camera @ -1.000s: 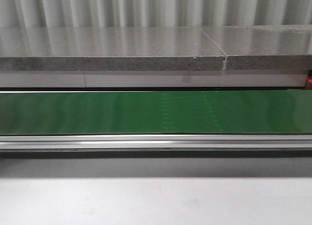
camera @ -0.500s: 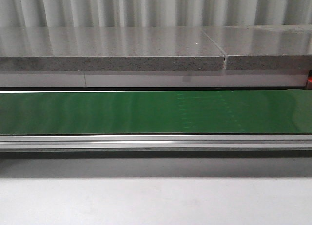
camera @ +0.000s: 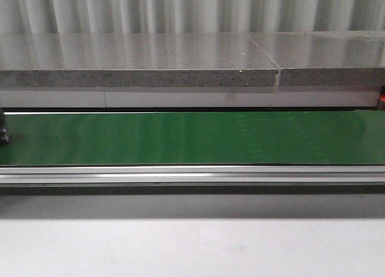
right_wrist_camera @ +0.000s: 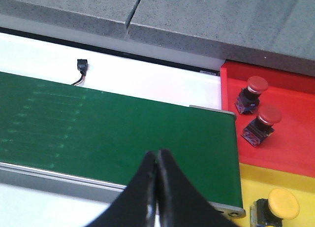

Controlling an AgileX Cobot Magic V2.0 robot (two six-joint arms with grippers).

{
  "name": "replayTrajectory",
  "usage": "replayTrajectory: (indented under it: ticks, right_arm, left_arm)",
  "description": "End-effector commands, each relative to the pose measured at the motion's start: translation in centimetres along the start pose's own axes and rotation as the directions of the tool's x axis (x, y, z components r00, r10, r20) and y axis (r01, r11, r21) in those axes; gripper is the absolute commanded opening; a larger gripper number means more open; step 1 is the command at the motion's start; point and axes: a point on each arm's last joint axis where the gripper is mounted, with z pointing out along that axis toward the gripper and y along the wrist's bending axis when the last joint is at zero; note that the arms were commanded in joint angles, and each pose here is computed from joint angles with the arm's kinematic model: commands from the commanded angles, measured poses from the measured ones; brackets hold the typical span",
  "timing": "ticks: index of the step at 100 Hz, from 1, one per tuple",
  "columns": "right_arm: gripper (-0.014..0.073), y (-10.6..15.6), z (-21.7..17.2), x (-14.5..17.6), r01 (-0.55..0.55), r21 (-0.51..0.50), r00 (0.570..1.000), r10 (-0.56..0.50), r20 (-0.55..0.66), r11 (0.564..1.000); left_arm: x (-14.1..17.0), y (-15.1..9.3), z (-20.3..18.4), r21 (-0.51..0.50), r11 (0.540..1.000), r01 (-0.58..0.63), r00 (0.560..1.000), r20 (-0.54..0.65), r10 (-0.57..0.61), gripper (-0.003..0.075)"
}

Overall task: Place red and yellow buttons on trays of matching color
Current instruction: 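Move the left gripper over a yellow push button and grasp it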

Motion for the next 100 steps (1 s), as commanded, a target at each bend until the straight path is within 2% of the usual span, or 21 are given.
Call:
replayTrajectory:
  ticks: [1,56,84,94,100]
  right_arm:
    - [-0.0068,-0.2,-0.4,-1.3,-0.002,0.017,0.996,0.001,0.089,1.0]
    - [-0.0068,-0.2,-0.4,-1.3,-0.002,0.017,0.996,0.001,0.089,1.0]
    - [-0.0068,-0.2,-0.4,-1.3,-0.002,0.017,0.996,0.001,0.089,1.0]
    - [-0.0068,-0.2,-0.4,-1.3,-0.002,0.017,0.996,0.001,0.089,1.0]
    - [-0.0068,-0.2,-0.4,-1.3,-0.002,0.017,0.996,0.001,0.089,1.0]
  left_arm:
    - [-1.2,0.0,-0.2,-0.002,1.0,0.02,0.996,0.089,-0.019,0.0652]
    - [-4.9,1.8,5.2,-0.024,0.998,0.049,0.998,0.051,-0.048,0.0652]
    - [-5.3,2.1,7.3,-0.022,0.998,0.057,0.998,0.02,-0.056,0.0651]
    - [-5.3,2.1,7.5,-0.023,0.998,0.058,0.998,0.014,-0.058,0.0619]
    - [-5.3,2.1,7.5,-0.023,0.998,0.058,0.998,0.014,-0.058,0.0566]
